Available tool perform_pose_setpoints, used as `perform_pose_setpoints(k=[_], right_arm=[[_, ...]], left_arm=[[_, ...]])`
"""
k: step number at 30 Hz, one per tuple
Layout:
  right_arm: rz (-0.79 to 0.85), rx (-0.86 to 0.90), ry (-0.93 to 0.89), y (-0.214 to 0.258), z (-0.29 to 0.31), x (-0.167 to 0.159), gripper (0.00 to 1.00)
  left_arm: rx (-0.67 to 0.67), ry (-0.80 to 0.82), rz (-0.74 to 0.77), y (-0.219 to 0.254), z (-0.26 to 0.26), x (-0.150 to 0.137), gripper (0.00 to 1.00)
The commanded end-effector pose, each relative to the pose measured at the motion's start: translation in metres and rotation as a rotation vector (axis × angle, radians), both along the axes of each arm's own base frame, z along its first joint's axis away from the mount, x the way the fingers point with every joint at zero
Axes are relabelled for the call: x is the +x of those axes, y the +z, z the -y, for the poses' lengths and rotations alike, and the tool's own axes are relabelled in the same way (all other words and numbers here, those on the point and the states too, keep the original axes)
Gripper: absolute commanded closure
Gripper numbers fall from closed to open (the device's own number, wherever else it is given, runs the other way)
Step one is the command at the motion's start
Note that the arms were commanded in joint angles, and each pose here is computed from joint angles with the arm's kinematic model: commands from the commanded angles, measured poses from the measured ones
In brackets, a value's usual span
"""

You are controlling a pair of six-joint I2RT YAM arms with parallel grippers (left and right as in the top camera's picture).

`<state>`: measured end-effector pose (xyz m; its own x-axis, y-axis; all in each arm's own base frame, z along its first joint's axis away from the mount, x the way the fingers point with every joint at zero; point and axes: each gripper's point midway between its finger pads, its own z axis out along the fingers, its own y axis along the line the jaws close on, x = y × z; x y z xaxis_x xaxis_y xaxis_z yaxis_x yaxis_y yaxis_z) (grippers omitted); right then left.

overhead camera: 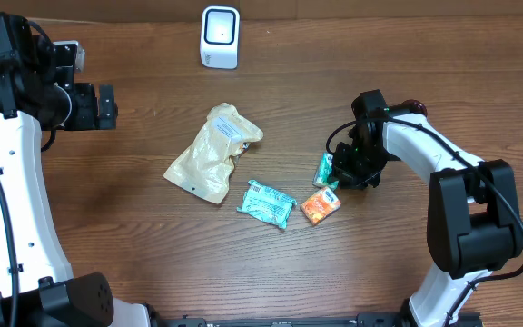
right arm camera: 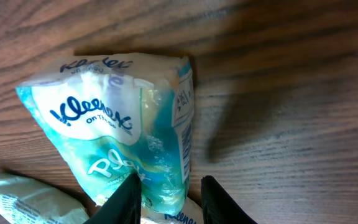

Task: Scan the item barcode
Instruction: 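Move the right gripper over the teal Kleenex pack and lower, then close the right gripper on the teal Kleenex pack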

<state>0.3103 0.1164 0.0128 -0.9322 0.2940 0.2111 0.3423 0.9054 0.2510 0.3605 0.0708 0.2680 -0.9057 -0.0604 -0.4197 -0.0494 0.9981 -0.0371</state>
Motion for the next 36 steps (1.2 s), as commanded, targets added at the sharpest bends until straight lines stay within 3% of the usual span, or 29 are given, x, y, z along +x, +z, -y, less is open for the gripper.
perform_pose_setpoints(k=[1, 13, 21, 36], right_arm=[[-0.018, -0.028, 0.009, -0.005, 0.005, -0.006, 0.72], [-0.057, -0.024, 0.067, -0.003, 0.002, -0.020, 0.72], [-0.029, -0.009, -0.004, -0.004, -0.006, -0.008, 0.72], [0.007, -0.005, 0.078, -0.005, -0.032, -0.011, 0.71]], left_arm=[[0.007, -0.028, -0.008, -0.003, 0.003, 0.001, 0.00], [0.007, -0.030, -0.008, -0.003, 0.004, 0.001, 0.00], [0.007, -0.032, -0.008, -0.003, 0.004, 0.002, 0.00], [0.007, -0.032, -0.008, -0.003, 0.004, 0.002, 0.00]])
